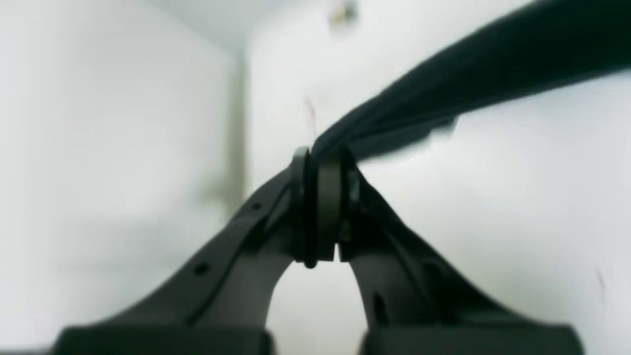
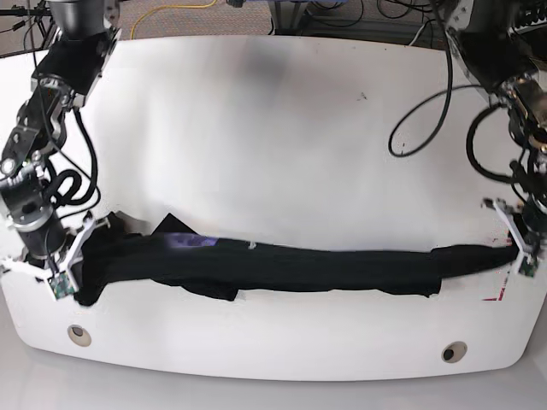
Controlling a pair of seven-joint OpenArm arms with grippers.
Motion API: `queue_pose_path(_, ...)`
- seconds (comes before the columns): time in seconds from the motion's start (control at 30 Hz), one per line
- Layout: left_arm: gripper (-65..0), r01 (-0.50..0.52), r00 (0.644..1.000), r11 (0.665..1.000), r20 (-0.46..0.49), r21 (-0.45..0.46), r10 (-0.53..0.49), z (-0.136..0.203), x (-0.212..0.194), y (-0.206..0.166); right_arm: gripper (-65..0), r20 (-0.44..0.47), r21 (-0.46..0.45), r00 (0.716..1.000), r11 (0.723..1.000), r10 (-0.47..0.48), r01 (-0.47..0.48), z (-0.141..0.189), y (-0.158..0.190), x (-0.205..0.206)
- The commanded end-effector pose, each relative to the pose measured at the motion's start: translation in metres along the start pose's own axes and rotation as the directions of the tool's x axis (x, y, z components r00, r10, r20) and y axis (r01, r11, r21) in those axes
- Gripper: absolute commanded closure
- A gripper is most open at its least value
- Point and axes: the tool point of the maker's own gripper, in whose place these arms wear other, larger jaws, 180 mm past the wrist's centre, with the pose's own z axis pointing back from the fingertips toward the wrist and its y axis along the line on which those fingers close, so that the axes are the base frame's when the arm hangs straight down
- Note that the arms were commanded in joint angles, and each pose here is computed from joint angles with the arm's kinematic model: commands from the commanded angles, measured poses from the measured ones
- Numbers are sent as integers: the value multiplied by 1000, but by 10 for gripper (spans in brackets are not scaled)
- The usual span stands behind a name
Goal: Fold the T-shirt properly
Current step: 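Lower the held shirt edge with both grippers onto the table, then drag the held shirt edge with both grippers away from the table edge, flattening it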
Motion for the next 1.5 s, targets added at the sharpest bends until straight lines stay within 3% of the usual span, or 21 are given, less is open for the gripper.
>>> queue_pose_path(0.0, 0, -9, 998, 1000, -67, -3, 9, 4, -32, -5, 0, -44, -24, 999, 1000, -18, 17, 6, -2, -19)
queue_pose_path(0.23, 0, -21, 965, 999, -262, -47, 8, 18, -117, -26, 0, -184, 73, 982, 996, -32, 46, 17, 41, -80)
queue_pose_path(0.37, 0, -18, 930, 997, -367, -76, -11, 33, -161, -37, 0, -280, 122, 958, 988, -59, 97, 31, 70, -121)
queue_pose_path(0.67, 0, -29, 879, 994, -477, -108, -26, 62, -218, -50, 0, -378, 204, 922, 963, -89, 177, 67, 121, -175)
queue_pose_path(0.93, 0, -24, 905, 988, -423, -151, -43, 59, -219, -63, 0, -409, 248, 903, 936, -134, 251, 89, 157, -194)
queue_pose_path(1.13, 0, 2, 933, 982, -353, -189, -70, 35, -188, -75, 0, -406, 248, 899, 928, -162, 279, 88, 164, -196)
queue_pose_path(1.47, -1, 58, 925, 985, -362, -161, -113, -11, -164, -69, 0, -415, 241, 890, 921, -188, 307, 77, 163, -202)
